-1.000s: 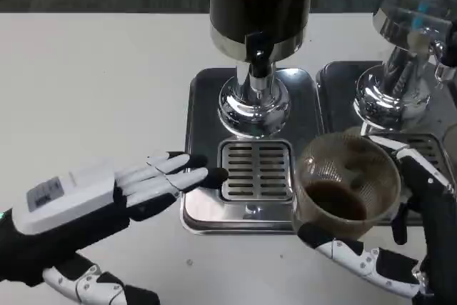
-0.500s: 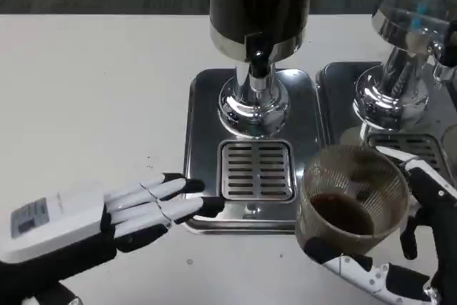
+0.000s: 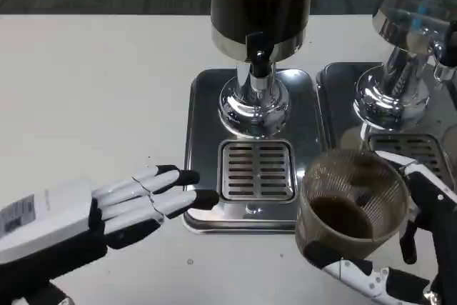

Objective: Grasp the cup under the faucet to collect the drink, then remove the cup.

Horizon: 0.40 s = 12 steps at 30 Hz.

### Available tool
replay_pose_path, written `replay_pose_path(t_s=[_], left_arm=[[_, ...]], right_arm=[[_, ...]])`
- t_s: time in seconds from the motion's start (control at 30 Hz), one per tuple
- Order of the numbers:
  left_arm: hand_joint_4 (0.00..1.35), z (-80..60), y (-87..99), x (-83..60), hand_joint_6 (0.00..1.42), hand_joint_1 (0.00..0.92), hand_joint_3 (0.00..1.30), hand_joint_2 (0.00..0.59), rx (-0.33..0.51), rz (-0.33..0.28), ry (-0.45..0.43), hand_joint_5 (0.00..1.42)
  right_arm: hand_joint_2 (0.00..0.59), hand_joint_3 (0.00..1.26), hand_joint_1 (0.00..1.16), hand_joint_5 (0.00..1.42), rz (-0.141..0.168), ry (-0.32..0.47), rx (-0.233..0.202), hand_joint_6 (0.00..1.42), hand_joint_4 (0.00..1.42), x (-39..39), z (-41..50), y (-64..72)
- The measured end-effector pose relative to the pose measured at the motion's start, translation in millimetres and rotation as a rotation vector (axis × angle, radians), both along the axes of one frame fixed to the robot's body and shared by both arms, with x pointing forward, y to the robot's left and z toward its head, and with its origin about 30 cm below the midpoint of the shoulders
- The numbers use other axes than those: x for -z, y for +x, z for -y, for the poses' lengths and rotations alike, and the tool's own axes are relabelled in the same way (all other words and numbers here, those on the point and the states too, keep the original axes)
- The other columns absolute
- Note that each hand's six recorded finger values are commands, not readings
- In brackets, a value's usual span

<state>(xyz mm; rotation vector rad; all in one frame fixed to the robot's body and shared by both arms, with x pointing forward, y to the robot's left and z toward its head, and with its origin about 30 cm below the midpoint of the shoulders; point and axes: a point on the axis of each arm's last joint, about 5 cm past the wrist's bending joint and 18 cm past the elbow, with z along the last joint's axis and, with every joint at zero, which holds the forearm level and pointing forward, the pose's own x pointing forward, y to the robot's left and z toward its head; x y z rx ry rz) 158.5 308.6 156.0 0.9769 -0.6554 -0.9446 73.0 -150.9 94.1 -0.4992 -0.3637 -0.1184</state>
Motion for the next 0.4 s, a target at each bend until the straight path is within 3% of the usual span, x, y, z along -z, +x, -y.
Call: replay_pose_path(t_s=[0.4], left_arm=[[0.00,0.5,0.0,0.2,0.00,0.000,0.04,0.117,0.003,-0.002,0.000,0.00]], right_arm=[[0.125,0.75,0.93,1.03,0.004,0.001,-0.003,1.40,0.82,-0.2,-0.1,0.0]])
